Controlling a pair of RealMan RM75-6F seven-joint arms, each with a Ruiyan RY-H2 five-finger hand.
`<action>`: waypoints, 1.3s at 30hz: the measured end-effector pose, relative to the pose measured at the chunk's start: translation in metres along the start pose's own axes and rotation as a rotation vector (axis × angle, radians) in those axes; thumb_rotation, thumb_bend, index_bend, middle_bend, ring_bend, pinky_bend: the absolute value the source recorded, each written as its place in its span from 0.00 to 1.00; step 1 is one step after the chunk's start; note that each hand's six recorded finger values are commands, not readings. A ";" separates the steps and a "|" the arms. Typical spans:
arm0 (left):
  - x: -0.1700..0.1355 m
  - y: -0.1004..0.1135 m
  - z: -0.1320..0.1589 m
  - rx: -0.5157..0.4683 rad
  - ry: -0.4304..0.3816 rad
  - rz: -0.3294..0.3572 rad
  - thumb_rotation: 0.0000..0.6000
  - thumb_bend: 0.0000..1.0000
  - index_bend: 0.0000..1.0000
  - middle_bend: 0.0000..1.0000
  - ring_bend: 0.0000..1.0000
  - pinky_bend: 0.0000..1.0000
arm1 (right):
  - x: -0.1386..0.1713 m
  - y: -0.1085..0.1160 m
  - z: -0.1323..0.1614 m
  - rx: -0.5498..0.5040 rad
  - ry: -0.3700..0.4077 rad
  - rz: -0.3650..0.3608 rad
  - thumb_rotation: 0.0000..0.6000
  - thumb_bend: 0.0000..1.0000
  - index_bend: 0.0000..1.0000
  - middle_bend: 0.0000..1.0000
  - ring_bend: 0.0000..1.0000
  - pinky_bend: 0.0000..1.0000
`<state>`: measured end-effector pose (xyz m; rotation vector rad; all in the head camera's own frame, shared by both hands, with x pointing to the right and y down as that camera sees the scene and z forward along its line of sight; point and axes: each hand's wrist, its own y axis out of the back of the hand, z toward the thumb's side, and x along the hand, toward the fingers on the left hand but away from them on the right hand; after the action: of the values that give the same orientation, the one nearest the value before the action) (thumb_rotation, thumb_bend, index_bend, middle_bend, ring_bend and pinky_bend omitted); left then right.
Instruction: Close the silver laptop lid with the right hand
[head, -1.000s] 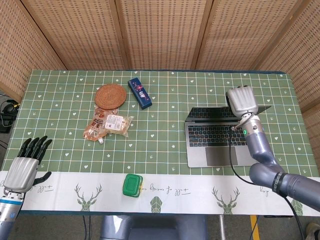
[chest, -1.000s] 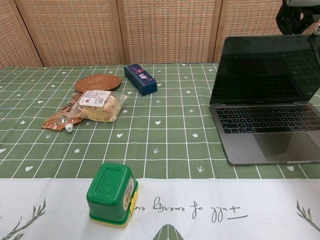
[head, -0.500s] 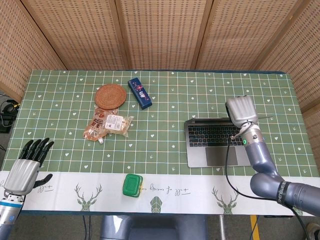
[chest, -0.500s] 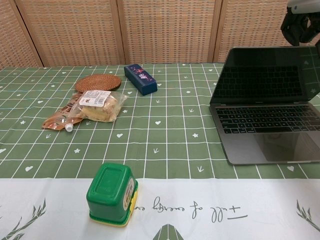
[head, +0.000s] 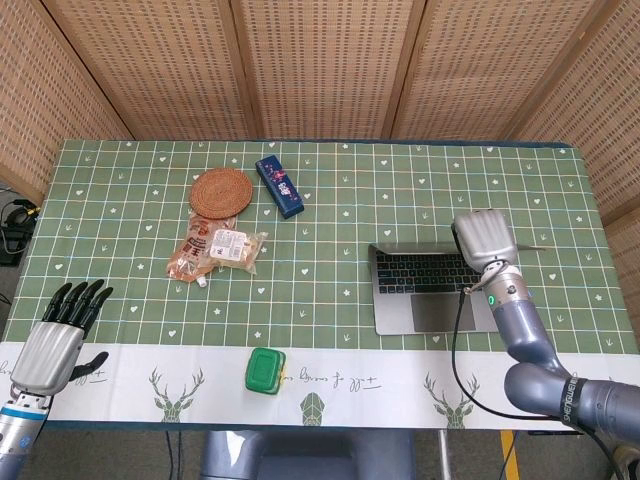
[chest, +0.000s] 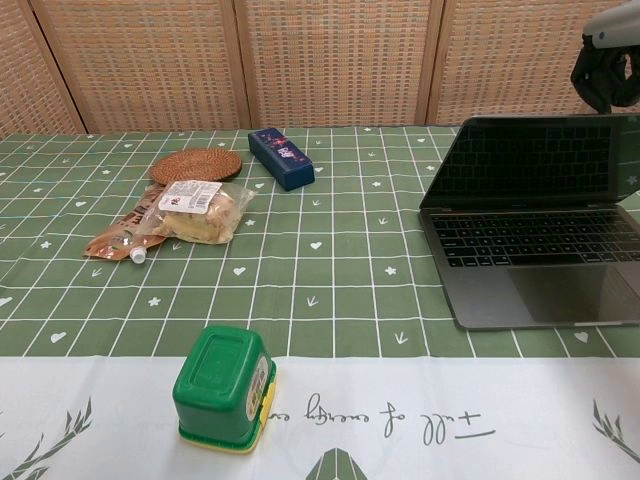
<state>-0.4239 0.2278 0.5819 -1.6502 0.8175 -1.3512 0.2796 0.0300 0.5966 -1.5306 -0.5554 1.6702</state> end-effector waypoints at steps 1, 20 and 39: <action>0.000 0.000 0.000 0.000 -0.001 0.000 1.00 0.20 0.00 0.00 0.00 0.00 | 0.001 -0.001 0.000 0.000 0.001 0.002 1.00 1.00 0.69 0.61 0.49 0.48; -0.003 0.001 0.002 -0.001 -0.013 0.004 1.00 0.20 0.00 0.00 0.00 0.00 | 0.007 -0.024 0.002 0.032 -0.011 0.091 1.00 1.00 0.70 0.61 0.49 0.49; -0.004 0.000 0.005 0.002 -0.024 0.003 1.00 0.20 0.00 0.00 0.00 0.00 | 0.017 -0.045 0.000 0.018 -0.018 0.190 1.00 1.00 0.71 0.61 0.49 0.49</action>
<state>-0.4195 0.2321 0.5793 -1.6602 0.8033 -1.3271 0.2918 0.0702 0.6201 -1.5972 -0.4135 1.8282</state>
